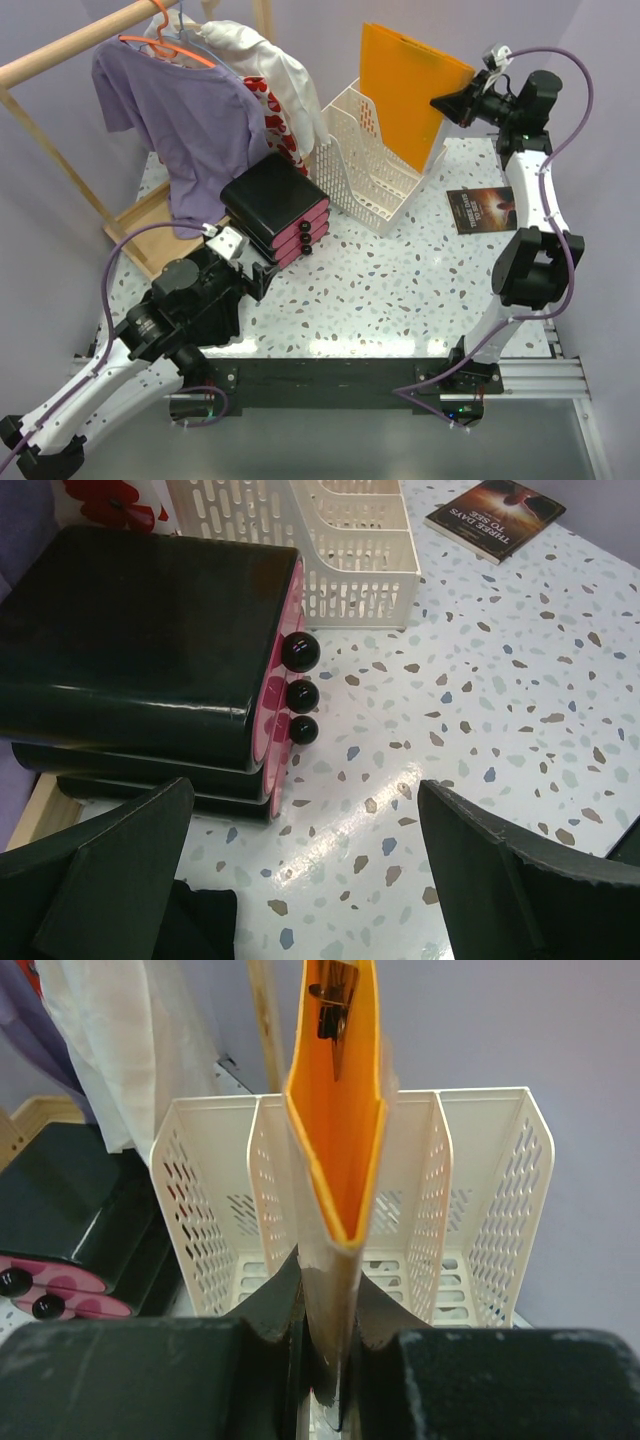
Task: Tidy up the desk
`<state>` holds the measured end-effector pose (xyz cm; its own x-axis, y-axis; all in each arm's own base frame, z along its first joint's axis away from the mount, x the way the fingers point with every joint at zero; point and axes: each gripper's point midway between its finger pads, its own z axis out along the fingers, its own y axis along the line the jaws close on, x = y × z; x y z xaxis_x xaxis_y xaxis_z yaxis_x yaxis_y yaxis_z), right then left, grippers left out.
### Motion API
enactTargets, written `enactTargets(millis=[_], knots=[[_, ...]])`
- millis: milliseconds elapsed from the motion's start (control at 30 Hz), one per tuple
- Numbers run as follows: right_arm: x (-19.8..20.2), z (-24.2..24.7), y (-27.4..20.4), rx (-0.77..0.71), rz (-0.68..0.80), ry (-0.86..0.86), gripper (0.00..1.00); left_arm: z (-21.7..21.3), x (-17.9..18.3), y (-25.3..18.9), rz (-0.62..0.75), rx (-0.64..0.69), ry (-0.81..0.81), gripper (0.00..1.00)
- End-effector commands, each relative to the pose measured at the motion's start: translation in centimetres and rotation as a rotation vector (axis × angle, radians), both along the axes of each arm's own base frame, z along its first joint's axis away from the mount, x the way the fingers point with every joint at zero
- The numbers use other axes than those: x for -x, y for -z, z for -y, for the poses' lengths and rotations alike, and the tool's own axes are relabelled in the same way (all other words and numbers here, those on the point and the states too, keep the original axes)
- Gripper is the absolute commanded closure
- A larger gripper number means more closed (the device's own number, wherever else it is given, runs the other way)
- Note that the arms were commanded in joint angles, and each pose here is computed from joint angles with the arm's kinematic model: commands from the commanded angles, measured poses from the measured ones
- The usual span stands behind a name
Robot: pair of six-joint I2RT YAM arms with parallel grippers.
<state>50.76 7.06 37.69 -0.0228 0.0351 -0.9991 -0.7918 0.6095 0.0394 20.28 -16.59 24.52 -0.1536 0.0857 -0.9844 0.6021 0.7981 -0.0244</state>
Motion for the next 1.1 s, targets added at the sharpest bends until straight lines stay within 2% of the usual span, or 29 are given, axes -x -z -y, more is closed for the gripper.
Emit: enactTargets(millis=[0,267,533,733,767,800,867,967,1000,1067], knots=[[-0.2,-0.8,-2.1,0.006,0.076,-0.079,1.00,0.0,-0.6,-0.4,0.034,0.000,-0.010,0.00],[-2.9,-0.4,0.3,0.025,0.105,-0.090,1.00,0.1,-0.7,0.0,0.024,-0.010,-0.013,0.00],[-4.3,-0.5,0.0,0.019,0.203,-0.137,1.00,0.1,-0.9,0.3,0.014,-0.020,-0.019,0.00],[-5.5,-0.3,1.5,-0.003,0.168,-0.138,0.99,0.2,-1.0,0.5,0.010,-0.026,-0.017,0.00],[-5.6,-0.3,1.9,-0.005,0.162,-0.130,0.95,0.2,-1.0,0.5,0.008,-0.027,-0.017,0.00],[-5.7,-0.2,2.1,-0.005,0.159,-0.125,0.84,0.2,-1.0,0.6,0.007,-0.027,-0.019,0.00],[-5.5,-0.2,3.0,0.003,0.147,-0.117,0.79,0.2,-1.0,0.5,0.011,-0.025,-0.019,0.00],[-5.5,0.3,3.8,0.025,0.120,-0.079,0.56,0.1,-0.9,0.4,0.011,-0.023,-0.017,0.00],[-5.8,0.7,3.7,0.051,0.142,-0.045,0.40,0.2,-0.9,0.5,0.011,-0.025,-0.016,0.00],[-5.3,1.0,3.4,0.075,0.130,-0.009,0.27,0.2,-0.8,0.4,0.012,-0.021,-0.011,0.00]])
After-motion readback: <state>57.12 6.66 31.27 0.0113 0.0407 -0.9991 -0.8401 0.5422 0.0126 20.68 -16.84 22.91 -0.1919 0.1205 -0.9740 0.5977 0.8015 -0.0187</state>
